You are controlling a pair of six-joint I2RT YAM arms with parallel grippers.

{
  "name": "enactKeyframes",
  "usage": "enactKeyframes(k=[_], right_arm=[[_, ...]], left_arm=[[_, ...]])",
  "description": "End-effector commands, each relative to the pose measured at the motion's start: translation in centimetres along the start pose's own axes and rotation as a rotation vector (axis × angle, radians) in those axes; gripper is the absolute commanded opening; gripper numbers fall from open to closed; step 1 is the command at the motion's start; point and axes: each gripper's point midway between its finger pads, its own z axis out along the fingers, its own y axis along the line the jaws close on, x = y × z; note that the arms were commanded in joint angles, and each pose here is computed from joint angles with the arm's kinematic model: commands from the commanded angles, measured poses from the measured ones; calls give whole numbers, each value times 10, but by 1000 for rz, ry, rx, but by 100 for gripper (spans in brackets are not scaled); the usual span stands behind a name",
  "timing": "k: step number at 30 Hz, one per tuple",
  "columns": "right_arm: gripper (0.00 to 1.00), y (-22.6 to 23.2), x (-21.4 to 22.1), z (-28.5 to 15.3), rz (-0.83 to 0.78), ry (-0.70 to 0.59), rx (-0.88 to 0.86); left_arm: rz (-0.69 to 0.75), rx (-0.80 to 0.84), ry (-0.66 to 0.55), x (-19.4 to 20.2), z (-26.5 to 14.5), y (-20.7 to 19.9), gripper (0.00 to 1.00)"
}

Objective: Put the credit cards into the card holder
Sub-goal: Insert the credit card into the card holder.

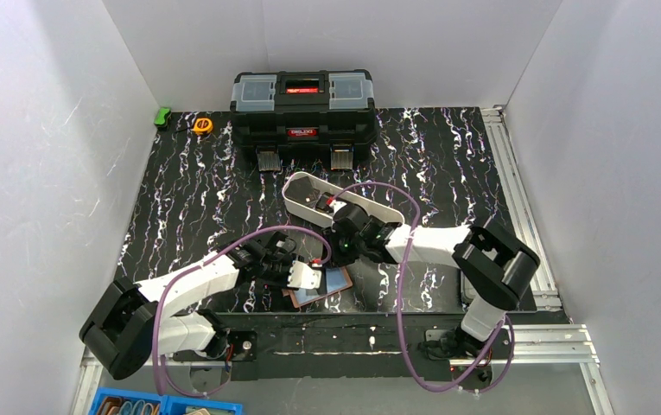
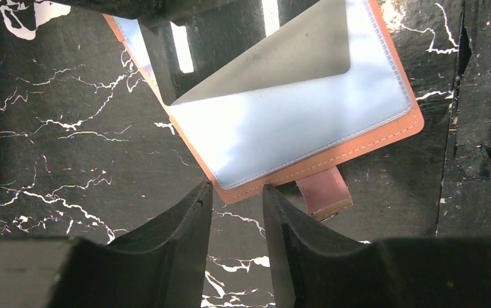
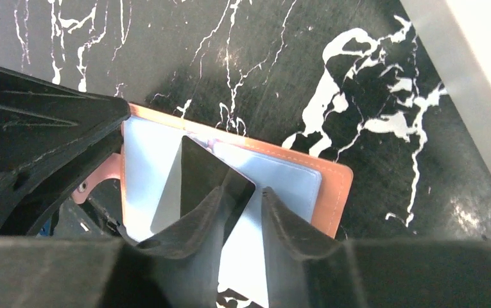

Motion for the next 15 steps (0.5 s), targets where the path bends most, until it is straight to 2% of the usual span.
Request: enactKeyframes(k=[1, 6, 15], right_arm=[[39, 7, 0, -22, -10, -36, -31], [43, 23, 22, -30, 22, -9, -169], [43, 28, 26, -21, -110, -26, -32]], left_arm=[[-19, 80, 61, 19, 3, -27, 33], [-20, 81, 57, 19, 3, -28, 33], [-20, 79, 62, 18, 1, -25, 32]])
